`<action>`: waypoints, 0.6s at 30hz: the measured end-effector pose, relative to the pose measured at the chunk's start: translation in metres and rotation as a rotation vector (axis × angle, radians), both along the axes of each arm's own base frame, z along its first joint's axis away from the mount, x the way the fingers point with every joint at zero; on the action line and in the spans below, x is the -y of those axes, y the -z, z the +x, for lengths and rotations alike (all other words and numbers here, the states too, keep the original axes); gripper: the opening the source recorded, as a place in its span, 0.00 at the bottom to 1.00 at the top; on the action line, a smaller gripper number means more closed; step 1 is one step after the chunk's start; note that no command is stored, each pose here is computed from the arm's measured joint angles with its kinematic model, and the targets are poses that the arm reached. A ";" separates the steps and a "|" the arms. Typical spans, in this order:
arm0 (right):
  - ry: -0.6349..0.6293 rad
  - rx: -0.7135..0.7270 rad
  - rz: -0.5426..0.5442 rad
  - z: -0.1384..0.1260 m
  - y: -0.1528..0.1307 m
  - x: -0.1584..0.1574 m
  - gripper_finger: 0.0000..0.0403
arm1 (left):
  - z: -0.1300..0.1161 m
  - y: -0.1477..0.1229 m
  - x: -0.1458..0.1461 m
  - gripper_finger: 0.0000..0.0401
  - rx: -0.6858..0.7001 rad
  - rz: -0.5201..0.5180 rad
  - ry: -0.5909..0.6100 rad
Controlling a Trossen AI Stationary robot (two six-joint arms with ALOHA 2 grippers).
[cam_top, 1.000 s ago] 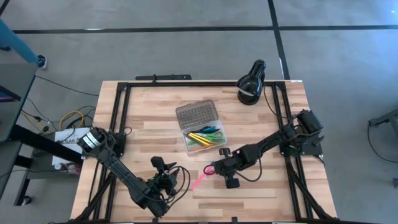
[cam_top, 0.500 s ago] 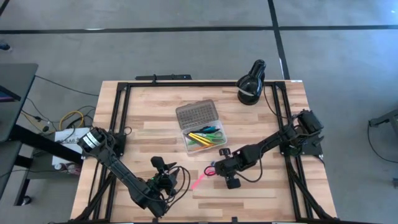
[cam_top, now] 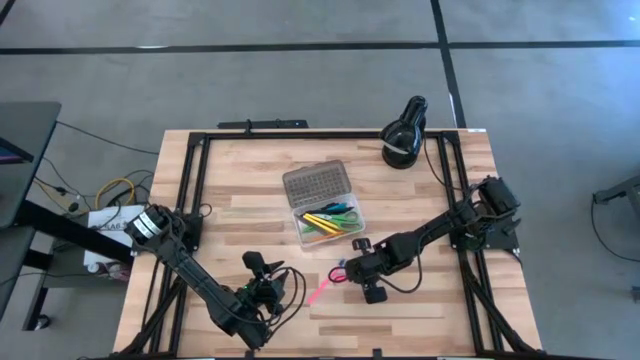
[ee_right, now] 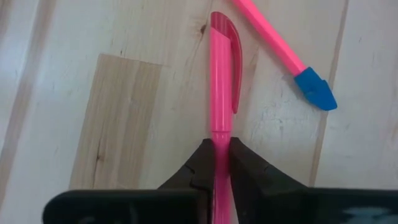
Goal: Pick & place school supplies into a supply box
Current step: Put the right pink pen into the transparent supply box
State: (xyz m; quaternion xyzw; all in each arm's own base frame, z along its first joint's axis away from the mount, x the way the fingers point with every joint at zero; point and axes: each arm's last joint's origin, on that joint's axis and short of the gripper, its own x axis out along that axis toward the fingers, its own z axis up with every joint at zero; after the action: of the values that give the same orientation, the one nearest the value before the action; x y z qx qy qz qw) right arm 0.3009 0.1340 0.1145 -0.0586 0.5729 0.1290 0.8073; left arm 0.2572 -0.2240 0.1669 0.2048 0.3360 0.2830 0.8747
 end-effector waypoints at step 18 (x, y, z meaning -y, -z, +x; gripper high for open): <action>-0.115 -0.049 -0.049 0.008 -0.019 -0.007 0.04 | 0.000 0.000 0.000 0.38 -0.012 -0.015 -0.001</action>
State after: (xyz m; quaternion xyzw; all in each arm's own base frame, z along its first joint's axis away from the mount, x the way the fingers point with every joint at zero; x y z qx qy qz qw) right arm 0.3091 0.1414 0.1332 -0.1078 0.5913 0.1624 0.7826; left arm 0.2570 -0.2243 0.1664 0.1995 0.3436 0.2798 0.8740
